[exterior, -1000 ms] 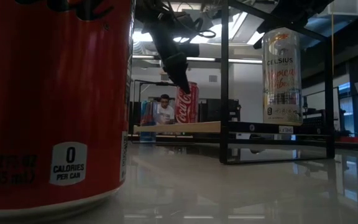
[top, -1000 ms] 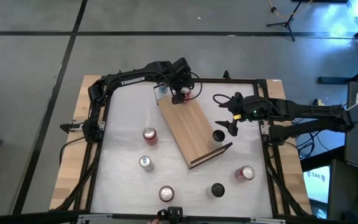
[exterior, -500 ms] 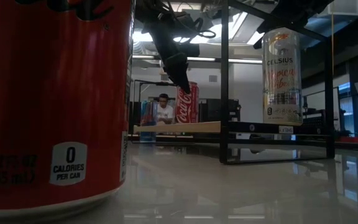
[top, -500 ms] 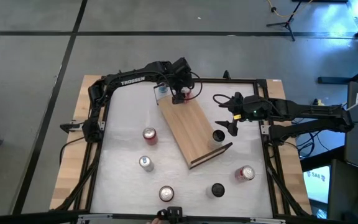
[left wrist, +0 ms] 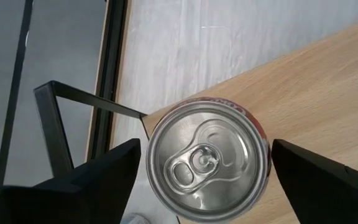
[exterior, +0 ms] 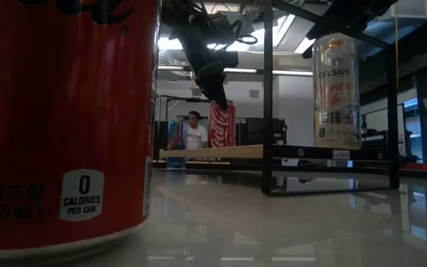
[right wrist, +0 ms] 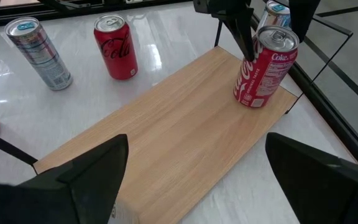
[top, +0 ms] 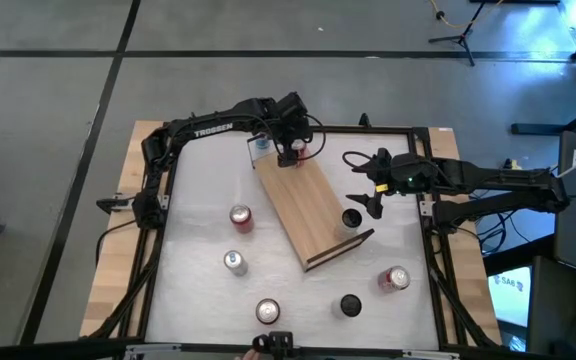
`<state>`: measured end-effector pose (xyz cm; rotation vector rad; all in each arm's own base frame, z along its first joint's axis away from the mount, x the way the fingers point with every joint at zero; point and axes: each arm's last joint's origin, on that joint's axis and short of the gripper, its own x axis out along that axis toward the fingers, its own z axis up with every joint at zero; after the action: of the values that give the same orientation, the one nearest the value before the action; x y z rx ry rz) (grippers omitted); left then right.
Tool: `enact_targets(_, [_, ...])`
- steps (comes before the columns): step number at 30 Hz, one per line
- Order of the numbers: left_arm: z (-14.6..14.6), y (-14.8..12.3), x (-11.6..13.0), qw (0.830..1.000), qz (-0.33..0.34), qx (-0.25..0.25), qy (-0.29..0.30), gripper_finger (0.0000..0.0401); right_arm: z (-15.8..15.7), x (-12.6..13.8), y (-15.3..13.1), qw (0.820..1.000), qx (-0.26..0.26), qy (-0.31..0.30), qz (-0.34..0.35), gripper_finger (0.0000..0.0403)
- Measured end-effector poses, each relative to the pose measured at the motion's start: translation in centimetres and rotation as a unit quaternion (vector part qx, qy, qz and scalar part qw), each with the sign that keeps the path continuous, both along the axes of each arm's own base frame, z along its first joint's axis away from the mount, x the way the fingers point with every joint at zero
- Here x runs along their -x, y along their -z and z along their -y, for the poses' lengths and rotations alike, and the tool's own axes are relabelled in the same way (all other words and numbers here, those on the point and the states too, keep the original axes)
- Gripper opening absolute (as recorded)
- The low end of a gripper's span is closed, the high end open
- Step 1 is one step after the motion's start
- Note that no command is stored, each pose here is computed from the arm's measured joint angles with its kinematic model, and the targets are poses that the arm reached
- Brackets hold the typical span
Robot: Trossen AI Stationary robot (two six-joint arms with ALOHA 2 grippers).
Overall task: Place canned beverage on shelf
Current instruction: Put the top red white soda can on the shelf
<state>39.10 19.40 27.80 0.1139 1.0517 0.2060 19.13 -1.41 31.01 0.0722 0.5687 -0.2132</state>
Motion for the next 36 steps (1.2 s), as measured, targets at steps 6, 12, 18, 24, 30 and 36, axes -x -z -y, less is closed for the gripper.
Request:
enact_targets(6, [-0.1, -0.1, -0.2, 1.000, 0.012, -0.007, 0.000, 0.0355, 0.0, 0.0, 0.0, 1.000, 0.000, 0.000, 0.000, 0.0374])
enact_targets(12, [-0.3, -0.3, -0.4, 1.000, 0.026, -0.015, -0.001, 0.0356, 0.0, 0.0, 0.0, 1.000, 0.000, 0.000, 0.000, 0.0374])
enact_targets(18, [-0.5, -0.5, -0.5, 0.999, 0.039, -0.023, -0.003, 0.0354, 0.0, 0.0, 0.0, 1.000, 0.000, 0.000, 0.000, 0.0374])
enact_targets(24, [-0.6, -0.6, -0.6, 0.999, 0.041, -0.028, -0.006, 0.0353, 0.0, 0.0, 0.0, 1.000, 0.000, 0.000, 0.000, 0.0374])
enact_targets(30, [-0.3, -0.6, -0.7, 0.997, 0.022, -0.070, -0.026, 0.0353, 0.0, 0.0, -0.2, 1.000, 0.000, 0.000, 0.002, 0.0374])
enact_targets(36, [1.0, -0.7, -1.3, 0.993, -0.006, -0.121, -0.002, 0.0353, -0.1, 0.0, -1.7, 0.999, -0.011, -0.019, 0.026, 0.0374])
